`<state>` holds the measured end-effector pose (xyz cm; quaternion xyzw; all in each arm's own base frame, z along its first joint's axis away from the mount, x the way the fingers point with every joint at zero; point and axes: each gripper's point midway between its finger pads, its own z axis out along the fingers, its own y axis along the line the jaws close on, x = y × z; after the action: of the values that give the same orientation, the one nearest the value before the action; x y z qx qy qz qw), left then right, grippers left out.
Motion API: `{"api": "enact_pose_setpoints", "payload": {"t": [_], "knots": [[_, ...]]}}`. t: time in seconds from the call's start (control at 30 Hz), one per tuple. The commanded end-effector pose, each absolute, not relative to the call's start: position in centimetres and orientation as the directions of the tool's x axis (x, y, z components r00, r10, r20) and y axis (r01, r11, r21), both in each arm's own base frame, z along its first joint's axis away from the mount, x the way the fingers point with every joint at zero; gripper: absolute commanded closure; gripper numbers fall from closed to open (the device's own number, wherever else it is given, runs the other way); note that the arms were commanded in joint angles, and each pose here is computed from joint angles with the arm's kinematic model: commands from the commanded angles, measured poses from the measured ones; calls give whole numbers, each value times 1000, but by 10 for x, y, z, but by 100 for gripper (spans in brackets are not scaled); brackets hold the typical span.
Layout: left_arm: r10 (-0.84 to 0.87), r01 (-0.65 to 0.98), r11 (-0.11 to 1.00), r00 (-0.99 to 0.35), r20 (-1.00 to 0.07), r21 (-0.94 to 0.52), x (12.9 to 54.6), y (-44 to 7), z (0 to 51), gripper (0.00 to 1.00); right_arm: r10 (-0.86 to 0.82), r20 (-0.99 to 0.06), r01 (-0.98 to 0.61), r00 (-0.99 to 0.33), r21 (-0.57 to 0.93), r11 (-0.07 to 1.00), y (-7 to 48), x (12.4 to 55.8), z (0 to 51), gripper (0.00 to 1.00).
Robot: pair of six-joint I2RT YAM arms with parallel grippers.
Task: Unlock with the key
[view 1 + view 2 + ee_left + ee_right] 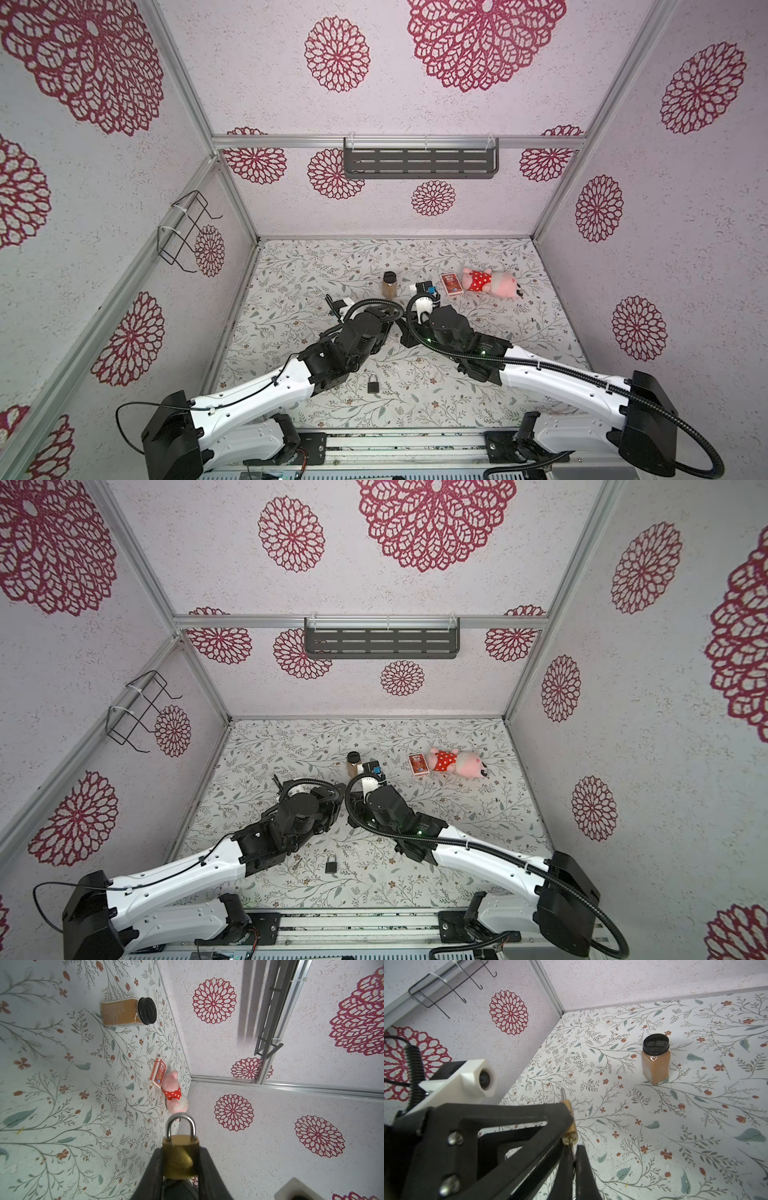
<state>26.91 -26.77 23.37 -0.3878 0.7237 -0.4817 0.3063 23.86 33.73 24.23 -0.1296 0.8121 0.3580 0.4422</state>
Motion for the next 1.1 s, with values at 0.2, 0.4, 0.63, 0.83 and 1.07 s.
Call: {"api": "enact_pose_setpoints", "payload": {"t": [0.2,0.4,0.63,0.83,1.07], "knots": [[-816,-230,277,-568,-103,-933,271,-267,240,100,162,-842,-587,-515,484,649,321,219,280,64],[-821,-231,262,-563,-91,-937,271,-265,237,100,235,-790,-562,-566,579,591,312,213,284,62],[-823,-224,253,-561,-88,-941,270,-263,242,100,239,-754,-520,-612,610,597,316,226,274,68],[-827,-220,250,-555,-90,-943,271,-262,243,100,223,-755,-512,-617,600,614,320,232,267,73],[-825,-221,260,-557,-98,-940,271,-262,243,100,227,-771,-535,-595,591,604,323,235,279,75]]}}
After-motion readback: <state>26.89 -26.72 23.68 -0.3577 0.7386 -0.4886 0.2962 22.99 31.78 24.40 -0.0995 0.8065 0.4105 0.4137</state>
